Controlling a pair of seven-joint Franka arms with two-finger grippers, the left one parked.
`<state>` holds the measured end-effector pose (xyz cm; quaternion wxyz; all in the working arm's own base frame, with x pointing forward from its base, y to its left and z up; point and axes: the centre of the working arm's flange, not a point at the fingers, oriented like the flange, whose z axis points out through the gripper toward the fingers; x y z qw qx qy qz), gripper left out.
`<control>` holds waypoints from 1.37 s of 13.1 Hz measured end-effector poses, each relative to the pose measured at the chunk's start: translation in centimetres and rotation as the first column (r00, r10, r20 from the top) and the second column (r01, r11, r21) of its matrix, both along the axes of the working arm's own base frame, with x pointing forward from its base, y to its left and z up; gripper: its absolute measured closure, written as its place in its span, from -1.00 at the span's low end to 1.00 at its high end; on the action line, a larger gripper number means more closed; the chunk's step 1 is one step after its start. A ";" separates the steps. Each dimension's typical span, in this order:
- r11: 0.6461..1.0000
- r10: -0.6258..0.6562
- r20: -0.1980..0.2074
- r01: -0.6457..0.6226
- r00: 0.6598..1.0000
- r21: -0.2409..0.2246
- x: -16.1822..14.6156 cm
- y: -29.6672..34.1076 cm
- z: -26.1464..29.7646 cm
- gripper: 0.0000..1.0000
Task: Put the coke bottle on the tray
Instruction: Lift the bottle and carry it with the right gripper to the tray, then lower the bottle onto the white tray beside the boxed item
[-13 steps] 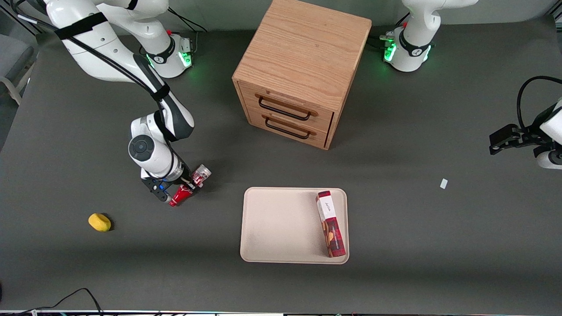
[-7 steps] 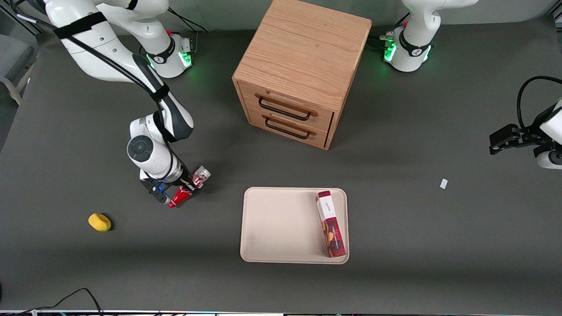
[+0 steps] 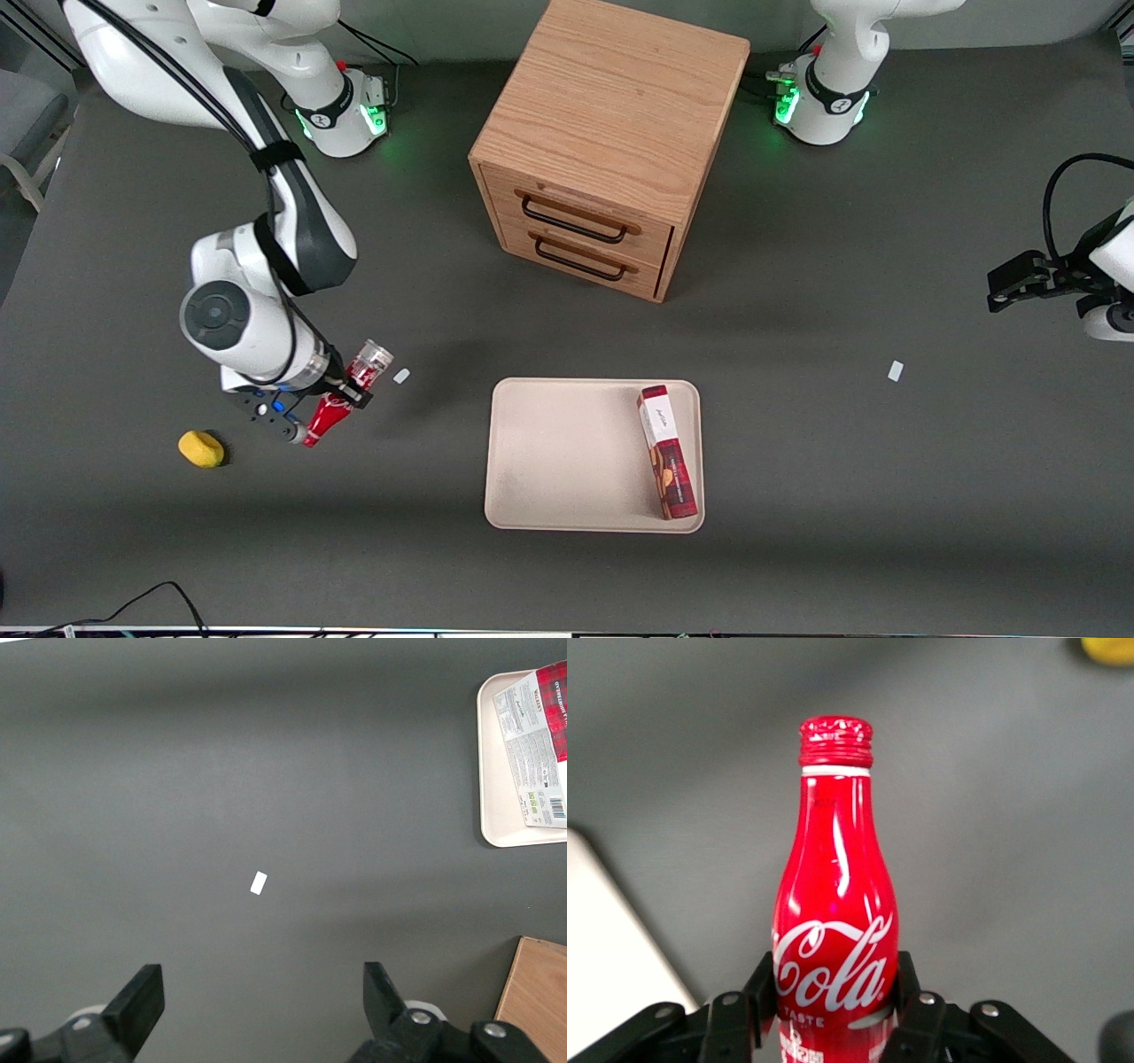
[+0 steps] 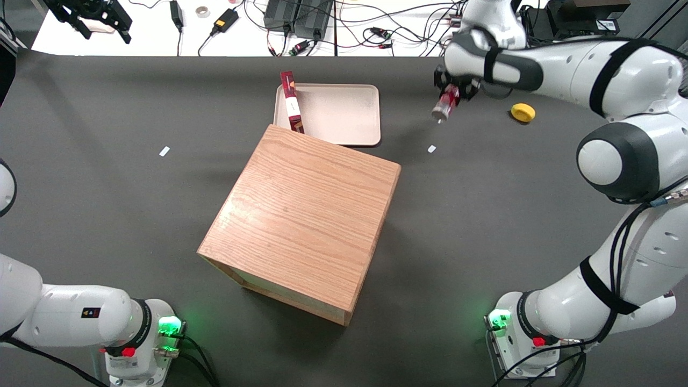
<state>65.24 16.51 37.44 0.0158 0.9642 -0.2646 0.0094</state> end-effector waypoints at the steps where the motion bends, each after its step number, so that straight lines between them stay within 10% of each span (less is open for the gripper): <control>1: 0.999 0.041 0.019 -0.041 0.999 0.007 0.7 0.7 2.5 -0.10; 6: 0.949 0.293 0.146 -0.306 0.945 0.075 3.2 9.2 8.7 -0.10; 10: 0.859 0.468 0.264 -0.504 0.843 0.087 5.2 16.3 3.4 -0.10; 18: 0.838 0.490 0.239 -0.528 0.839 0.136 5.6 19.6 -14.8 -0.10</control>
